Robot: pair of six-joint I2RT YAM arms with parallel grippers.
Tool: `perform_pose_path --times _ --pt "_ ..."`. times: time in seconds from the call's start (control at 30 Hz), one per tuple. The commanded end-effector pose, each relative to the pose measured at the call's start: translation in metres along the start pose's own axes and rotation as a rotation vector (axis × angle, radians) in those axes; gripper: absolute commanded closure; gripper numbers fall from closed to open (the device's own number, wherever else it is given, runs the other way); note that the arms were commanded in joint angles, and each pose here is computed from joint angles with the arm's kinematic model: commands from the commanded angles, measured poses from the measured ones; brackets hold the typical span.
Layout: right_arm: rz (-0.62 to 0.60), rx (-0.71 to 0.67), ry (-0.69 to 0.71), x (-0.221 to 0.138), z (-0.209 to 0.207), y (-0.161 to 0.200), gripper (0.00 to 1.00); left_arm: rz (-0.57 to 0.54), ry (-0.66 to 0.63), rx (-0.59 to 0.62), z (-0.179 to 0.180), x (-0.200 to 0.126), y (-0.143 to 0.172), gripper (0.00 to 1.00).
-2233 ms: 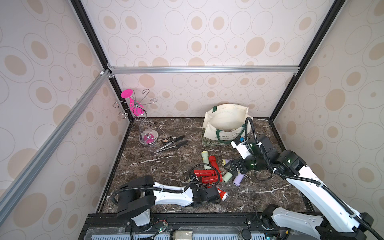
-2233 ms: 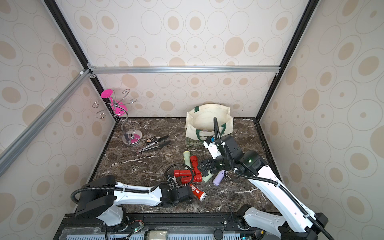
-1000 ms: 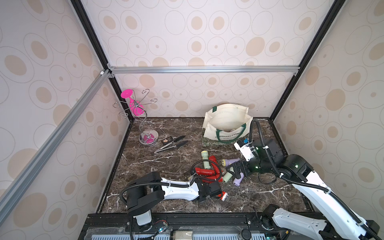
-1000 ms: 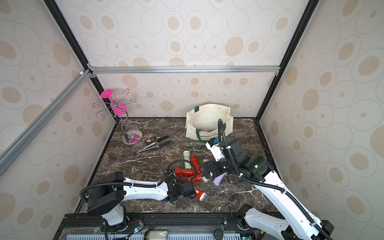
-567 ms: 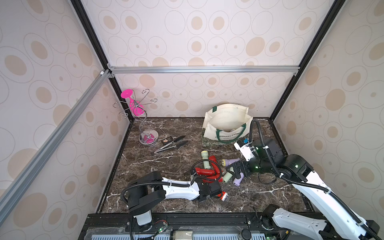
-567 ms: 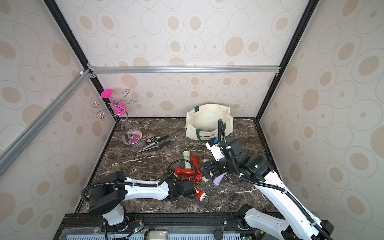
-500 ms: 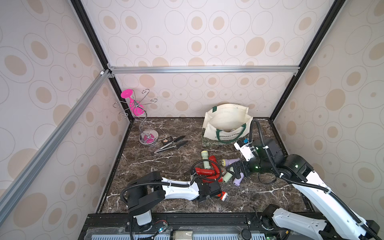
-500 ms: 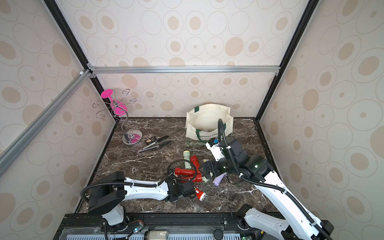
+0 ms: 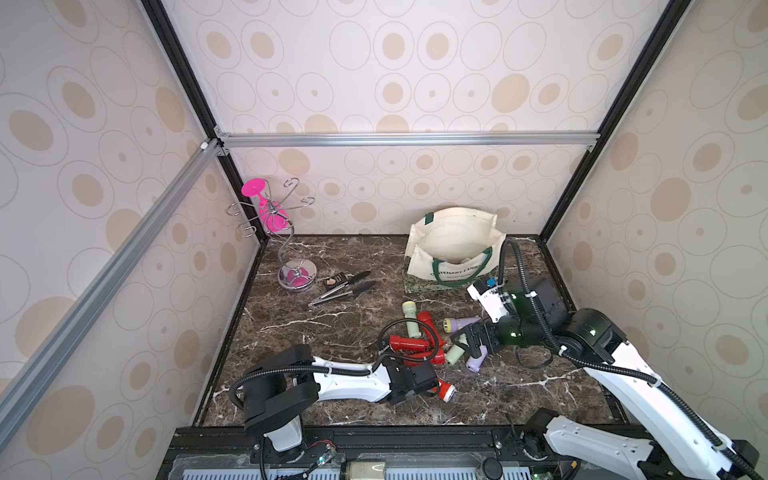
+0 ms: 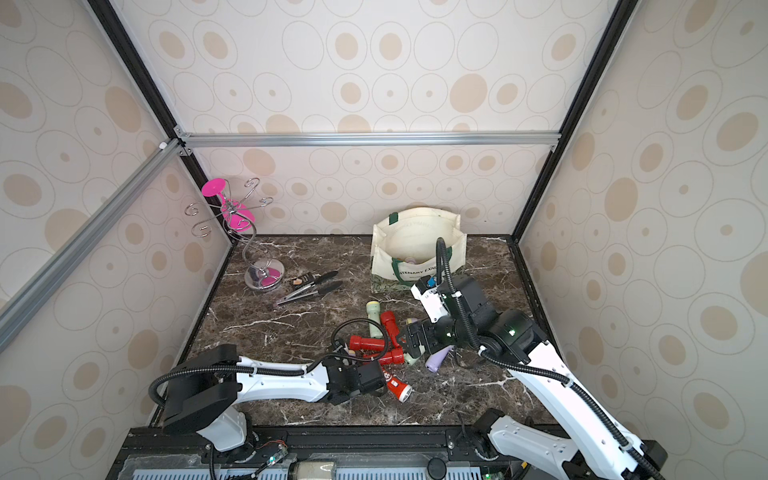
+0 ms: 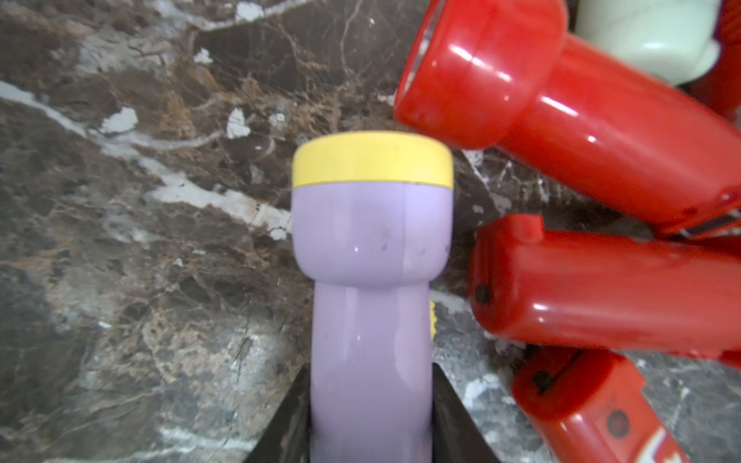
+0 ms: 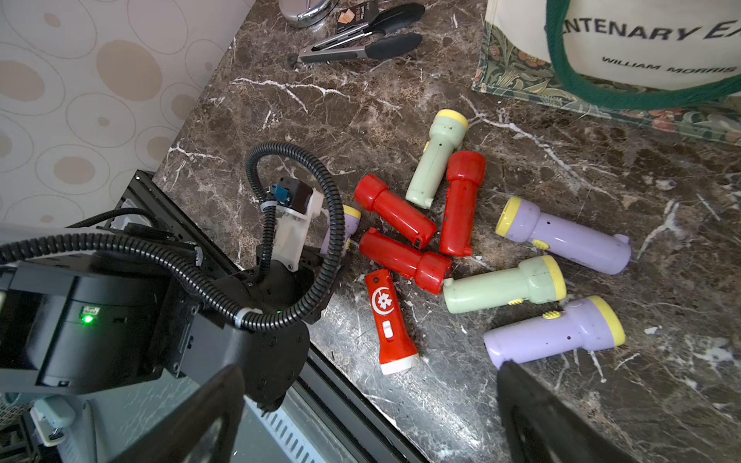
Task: Put the flashlights into the tote bags
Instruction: Pick up the flashlight from the center of the board.
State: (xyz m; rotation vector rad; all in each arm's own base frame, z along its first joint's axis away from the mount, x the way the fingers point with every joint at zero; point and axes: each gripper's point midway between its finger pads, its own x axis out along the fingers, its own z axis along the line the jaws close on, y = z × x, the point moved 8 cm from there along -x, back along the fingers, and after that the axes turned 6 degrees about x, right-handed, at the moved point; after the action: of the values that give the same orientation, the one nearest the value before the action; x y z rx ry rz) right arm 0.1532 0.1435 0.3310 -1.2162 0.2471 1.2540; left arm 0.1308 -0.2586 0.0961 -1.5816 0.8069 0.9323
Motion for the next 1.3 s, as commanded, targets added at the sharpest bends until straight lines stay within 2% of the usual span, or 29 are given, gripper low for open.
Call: perform_pose_path --times 0.0,0.17,0.33,0.5,0.63,0.9,1.13,1.27 --pt "0.024 0.042 -0.033 0.003 0.001 0.002 0.0 -0.061 0.053 0.048 -0.011 -0.028 -0.017 0.93" --pt "0.02 0.136 -0.115 0.002 0.0 -0.004 0.0 -0.196 0.293 0.144 -0.043 -0.069 -0.036 0.93" --pt "0.001 0.287 -0.261 -0.002 -0.008 -0.019 0.0 -0.341 0.51 0.24 -0.071 -0.114 -0.052 0.93" --pt "-0.016 0.326 -0.359 -0.003 -0.006 -0.033 0.0 -0.456 0.748 0.243 -0.086 -0.151 -0.061 0.93" --pt "-0.002 0.334 -0.366 0.003 -0.007 -0.036 0.0 -0.496 0.893 0.238 -0.095 -0.169 -0.064 0.92" --pt "0.014 0.356 -0.356 0.013 -0.011 -0.041 0.05 -0.496 0.994 0.241 -0.108 -0.177 -0.063 0.93" --pt "0.029 0.36 -0.363 0.018 -0.013 -0.036 0.24 -0.5 1.022 0.231 -0.113 -0.18 -0.064 0.93" --pt "0.03 0.353 -0.356 0.016 -0.014 -0.033 0.41 -0.496 1.017 0.22 -0.112 -0.177 -0.063 0.94"
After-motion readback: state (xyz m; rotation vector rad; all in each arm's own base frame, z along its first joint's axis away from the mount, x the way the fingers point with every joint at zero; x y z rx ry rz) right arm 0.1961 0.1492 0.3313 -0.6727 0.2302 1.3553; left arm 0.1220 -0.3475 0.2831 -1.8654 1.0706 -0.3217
